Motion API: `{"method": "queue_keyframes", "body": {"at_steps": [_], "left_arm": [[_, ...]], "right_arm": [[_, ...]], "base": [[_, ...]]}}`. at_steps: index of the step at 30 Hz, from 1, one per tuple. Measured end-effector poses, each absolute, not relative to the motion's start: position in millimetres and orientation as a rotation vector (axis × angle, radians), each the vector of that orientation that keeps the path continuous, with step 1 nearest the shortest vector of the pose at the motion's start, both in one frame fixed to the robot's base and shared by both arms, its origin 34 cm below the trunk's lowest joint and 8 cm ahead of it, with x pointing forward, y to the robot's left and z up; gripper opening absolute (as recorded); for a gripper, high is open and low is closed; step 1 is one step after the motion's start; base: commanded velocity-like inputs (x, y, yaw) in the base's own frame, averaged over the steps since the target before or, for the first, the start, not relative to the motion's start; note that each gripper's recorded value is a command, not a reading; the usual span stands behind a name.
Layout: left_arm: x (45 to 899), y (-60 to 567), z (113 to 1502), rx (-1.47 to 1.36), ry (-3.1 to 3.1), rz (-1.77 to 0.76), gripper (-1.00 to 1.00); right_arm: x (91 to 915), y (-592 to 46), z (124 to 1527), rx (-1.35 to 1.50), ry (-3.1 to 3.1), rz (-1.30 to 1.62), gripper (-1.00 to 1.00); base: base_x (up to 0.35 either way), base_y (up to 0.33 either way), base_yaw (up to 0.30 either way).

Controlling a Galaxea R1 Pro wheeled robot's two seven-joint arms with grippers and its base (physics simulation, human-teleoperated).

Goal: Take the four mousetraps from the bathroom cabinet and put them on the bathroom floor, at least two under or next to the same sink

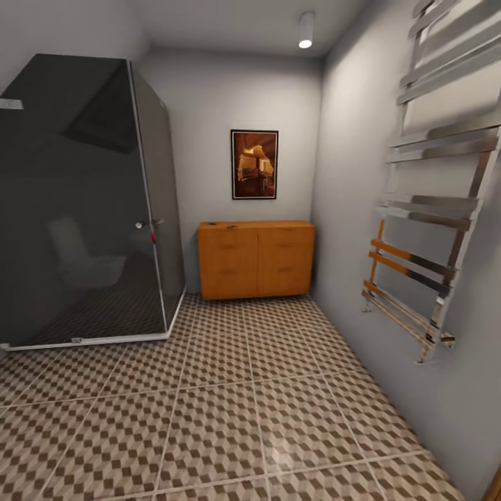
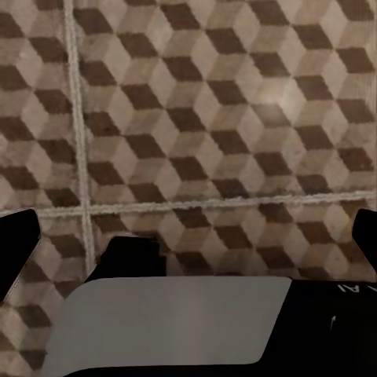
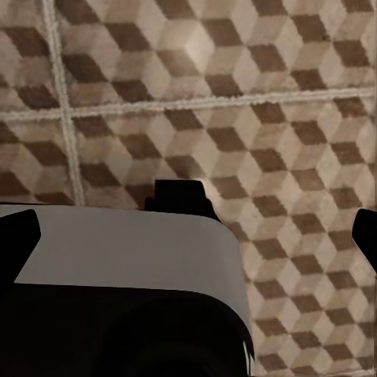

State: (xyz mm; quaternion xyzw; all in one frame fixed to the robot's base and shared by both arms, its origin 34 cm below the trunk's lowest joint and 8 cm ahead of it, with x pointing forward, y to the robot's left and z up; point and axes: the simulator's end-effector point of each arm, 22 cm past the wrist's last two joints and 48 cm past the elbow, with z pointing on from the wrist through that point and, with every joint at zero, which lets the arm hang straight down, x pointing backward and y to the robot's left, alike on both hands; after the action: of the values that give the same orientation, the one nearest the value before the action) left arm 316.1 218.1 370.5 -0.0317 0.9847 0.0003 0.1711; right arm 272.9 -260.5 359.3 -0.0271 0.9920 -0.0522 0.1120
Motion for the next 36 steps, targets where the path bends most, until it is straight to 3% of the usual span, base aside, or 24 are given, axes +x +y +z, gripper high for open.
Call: {"method": "queue_keyframes", "body": {"at_steps": [13,36], "left_arm": [[316.2,217.8,370.5,-0.090,2.796,0.000,1.00],[316.2,216.9,370.6,-0.089,2.796,-0.001,1.00]], "right_arm": [[273.1,-260.9,359.4,-0.081,2.911,-0.154,1.00],[273.1,-261.1,359.4,-0.082,2.911,-0.154,1.00]], "base": [[0.323,0.000,0.170],[0.323,0.000,0.013]]}}
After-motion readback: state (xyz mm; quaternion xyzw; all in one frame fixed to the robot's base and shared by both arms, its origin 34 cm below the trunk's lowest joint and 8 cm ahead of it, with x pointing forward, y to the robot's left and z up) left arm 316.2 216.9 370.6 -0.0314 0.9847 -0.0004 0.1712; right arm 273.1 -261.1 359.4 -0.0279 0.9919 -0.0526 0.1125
